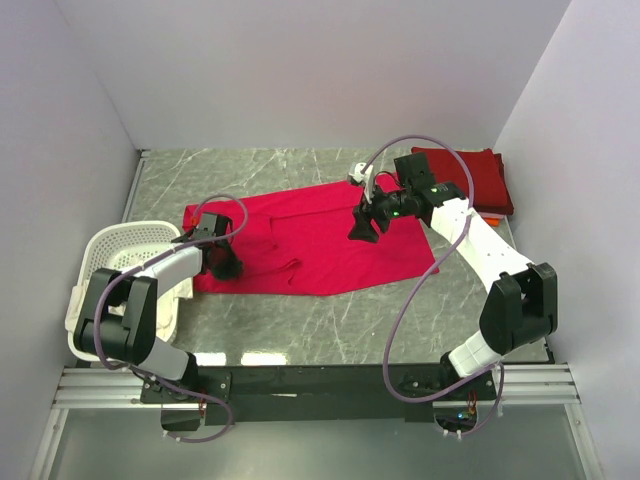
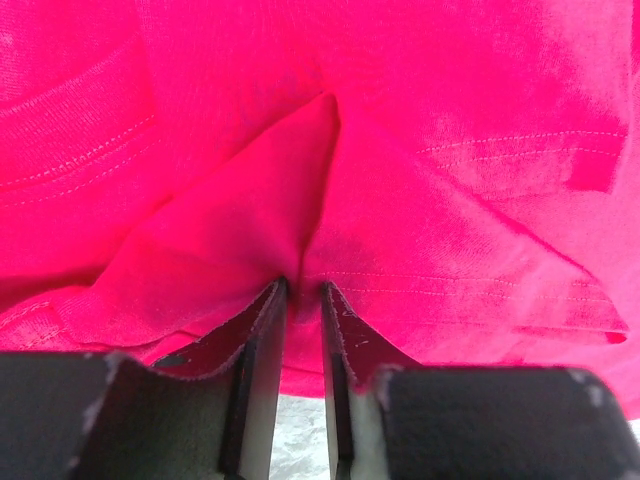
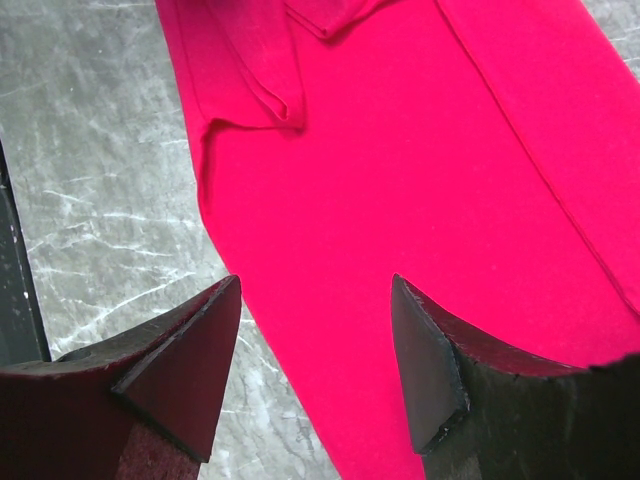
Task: Fold and stack the t-shirts
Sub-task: Fold the tshirt
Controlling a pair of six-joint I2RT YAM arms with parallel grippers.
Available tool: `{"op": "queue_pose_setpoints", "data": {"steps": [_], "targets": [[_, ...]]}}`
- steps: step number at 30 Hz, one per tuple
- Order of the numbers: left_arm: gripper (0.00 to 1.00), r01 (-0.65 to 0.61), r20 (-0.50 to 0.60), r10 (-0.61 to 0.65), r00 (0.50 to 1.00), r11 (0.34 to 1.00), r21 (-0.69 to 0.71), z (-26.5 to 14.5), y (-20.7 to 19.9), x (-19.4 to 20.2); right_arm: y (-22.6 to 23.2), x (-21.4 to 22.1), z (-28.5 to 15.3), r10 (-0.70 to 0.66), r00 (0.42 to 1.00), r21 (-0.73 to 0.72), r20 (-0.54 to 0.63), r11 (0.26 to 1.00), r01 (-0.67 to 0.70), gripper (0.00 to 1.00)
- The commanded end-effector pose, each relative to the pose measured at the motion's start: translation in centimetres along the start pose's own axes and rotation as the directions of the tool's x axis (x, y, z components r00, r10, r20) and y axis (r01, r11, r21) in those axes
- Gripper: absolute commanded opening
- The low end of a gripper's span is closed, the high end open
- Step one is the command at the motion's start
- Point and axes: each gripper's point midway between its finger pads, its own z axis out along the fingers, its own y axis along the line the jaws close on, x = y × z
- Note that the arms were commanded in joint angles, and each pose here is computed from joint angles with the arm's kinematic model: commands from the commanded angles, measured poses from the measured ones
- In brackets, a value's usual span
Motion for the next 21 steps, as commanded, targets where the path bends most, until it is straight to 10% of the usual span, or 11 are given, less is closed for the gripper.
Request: {"op": "queue_pose_setpoints", "data": {"steps": [1,21], "targets": [[0.26,-0.016,0.050,0.014,0.999,0.999,0.046,-1.2,-1.7,-1.7,0.0,-0.4,-0.3,-0.013,1.000,-0.007,0.023,1.000,0.013,0.68],[0.06,-0.022,0.039,0.020,0.999,0.998,0.060,-0.8,-1.8,-1.3,-0.1,-0.4,-0.6,-0.011,1.000,-0.004,0.023,1.000,0.012,0.69]]}}
